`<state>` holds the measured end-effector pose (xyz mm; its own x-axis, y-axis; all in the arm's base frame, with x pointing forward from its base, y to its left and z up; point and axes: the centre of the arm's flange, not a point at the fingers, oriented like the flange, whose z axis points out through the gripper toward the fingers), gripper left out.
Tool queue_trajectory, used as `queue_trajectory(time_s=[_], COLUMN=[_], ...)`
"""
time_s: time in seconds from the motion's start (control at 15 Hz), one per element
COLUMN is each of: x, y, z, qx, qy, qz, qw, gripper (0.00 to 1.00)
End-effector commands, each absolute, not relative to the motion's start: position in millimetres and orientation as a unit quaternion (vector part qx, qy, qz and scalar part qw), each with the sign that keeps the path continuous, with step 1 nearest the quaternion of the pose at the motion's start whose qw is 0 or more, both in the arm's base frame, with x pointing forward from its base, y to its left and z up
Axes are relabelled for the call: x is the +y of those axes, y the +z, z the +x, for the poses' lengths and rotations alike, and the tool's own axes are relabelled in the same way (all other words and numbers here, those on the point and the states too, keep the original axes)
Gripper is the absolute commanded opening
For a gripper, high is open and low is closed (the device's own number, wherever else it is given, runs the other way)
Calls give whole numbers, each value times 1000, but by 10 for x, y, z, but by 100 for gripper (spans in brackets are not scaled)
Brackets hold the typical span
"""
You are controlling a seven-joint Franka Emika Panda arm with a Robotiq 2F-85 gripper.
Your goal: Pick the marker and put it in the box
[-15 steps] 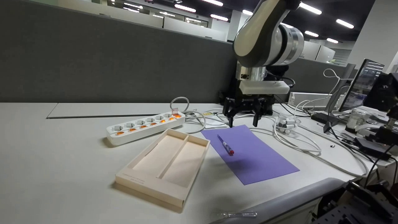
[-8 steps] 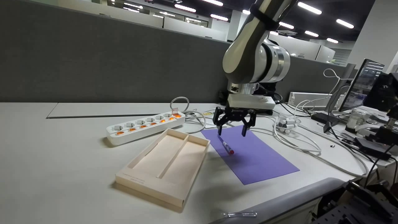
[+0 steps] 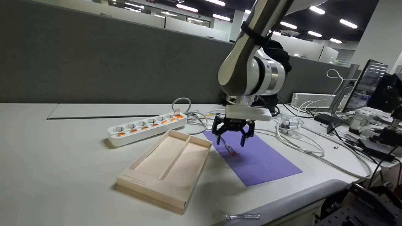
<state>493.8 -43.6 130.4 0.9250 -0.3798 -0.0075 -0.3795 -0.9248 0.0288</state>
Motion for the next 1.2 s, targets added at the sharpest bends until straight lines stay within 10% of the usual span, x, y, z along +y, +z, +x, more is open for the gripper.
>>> queue_trajectory(time_s=[0.0,0.27,0.33,1.13], x=[-522,-578,-589,-564], y=[1216,1131,1112,1284], z=[4983,4962,4957,4955], qx=[-205,-210,-211,-214], qy=[-13,-24,-25,-23], qz=[979,977,977,977], qw=[9,13,13,-6], gripper=[100,100,75,1])
